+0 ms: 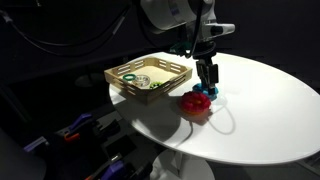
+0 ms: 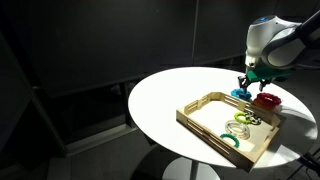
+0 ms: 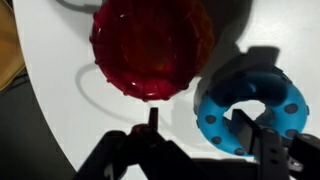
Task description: Remove the blue ring from the crate and put it on the table
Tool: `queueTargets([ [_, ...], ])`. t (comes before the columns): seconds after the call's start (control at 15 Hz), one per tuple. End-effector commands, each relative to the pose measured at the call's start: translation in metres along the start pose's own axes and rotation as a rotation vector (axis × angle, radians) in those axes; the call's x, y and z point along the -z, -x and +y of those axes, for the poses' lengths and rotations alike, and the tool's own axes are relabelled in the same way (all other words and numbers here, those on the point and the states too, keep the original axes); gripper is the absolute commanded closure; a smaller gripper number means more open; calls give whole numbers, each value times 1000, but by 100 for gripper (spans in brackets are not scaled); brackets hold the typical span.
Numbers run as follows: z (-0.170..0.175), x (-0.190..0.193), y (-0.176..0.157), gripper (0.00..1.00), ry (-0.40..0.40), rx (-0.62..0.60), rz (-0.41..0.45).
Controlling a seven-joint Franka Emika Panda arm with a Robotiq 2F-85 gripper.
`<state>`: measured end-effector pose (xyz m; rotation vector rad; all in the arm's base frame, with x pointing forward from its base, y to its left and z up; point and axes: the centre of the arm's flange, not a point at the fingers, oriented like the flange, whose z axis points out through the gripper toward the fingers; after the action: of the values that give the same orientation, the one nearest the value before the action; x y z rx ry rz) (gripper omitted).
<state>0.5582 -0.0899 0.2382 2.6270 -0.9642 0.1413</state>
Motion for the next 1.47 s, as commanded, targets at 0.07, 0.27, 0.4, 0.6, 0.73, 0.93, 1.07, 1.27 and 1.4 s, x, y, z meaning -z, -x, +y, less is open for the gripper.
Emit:
queueTargets([
  [0.07,1,8,-8,0,-3,-15,-17],
  [0.27,1,19,-11,0,-20,-16,-27],
  [0.4,0,28,-12,0,-32,-9,-36],
  [0.6,-1,43,-12,0,-53,17,-77],
  [0.73,-2,54,-11,0,-66,42,-107],
  [0.93,-1,68,-9,0,-76,89,-163],
  [1.07,0,77,-7,0,-80,122,-207],
  [1.27,1,93,-4,0,-103,174,-271],
  [1.4,2,105,-1,0,-133,209,-304],
])
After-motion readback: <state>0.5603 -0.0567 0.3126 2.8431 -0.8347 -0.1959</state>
